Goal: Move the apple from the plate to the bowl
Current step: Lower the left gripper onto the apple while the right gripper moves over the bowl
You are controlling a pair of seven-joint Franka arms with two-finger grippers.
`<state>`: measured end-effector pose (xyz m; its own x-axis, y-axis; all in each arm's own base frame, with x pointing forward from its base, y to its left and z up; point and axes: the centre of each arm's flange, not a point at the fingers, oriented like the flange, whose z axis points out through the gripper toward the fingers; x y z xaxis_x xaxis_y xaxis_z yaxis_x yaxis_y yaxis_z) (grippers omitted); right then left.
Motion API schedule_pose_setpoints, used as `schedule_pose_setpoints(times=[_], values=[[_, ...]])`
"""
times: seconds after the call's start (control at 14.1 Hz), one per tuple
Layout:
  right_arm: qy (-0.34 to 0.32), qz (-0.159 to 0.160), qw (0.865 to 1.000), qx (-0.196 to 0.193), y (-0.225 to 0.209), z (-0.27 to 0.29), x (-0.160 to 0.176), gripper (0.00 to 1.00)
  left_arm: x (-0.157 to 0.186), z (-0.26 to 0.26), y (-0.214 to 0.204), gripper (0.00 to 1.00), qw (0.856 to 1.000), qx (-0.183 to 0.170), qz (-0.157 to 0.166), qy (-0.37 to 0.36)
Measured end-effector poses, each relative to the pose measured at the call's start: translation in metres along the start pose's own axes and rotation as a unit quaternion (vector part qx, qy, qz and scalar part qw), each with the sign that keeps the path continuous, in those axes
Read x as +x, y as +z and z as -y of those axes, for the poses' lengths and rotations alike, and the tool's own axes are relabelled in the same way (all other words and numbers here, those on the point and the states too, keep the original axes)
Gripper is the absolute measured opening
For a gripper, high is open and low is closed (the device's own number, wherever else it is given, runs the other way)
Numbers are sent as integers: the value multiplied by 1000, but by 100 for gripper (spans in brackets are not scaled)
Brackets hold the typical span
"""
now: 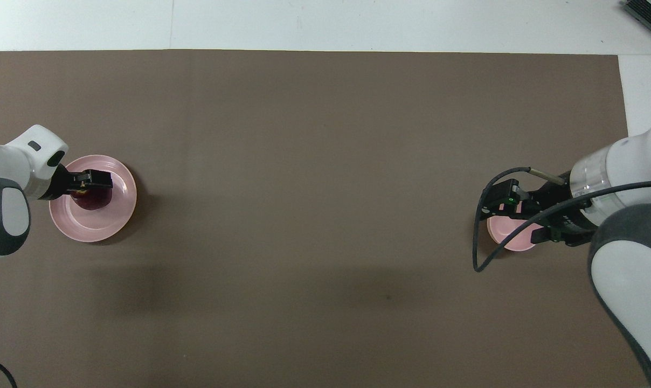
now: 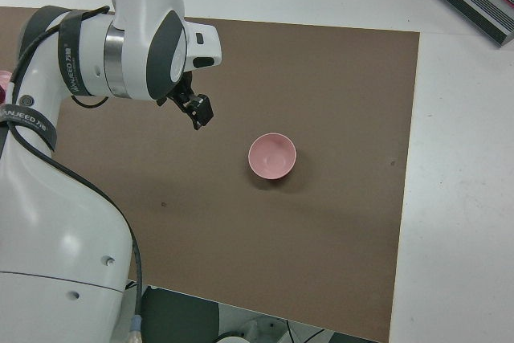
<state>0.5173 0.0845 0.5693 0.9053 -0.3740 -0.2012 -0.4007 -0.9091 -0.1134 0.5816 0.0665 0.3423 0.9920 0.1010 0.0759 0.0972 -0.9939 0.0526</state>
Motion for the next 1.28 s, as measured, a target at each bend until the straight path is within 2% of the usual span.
schedule_pose_setpoints(times=[0.21, 0.64, 0.92, 1.0, 1.07, 1.28], values=[[1, -2, 1000, 1, -1, 0, 1, 100, 2, 1, 5, 100, 1000, 0, -5, -1], [6, -3, 1000, 3, -2, -4, 5, 100, -7, 1, 20, 100, 1000, -1, 9, -1], [9, -3, 1000, 4, -2, -7, 8, 100, -7, 1, 20, 100, 1000, 0, 6, -1], [9, -3, 1000, 4, -2, -7, 8, 100, -7, 0, 20, 93, 1000, 0, 5, -1], [10, -3, 1000, 4, -2, -8, 8, 100, -6, 1, 18, 79, 1000, 0, 3, 0], [12, -5, 1000, 5, -5, -10, 10, 100, -6, 1, 18, 75, 1000, 0, 2, 0]])
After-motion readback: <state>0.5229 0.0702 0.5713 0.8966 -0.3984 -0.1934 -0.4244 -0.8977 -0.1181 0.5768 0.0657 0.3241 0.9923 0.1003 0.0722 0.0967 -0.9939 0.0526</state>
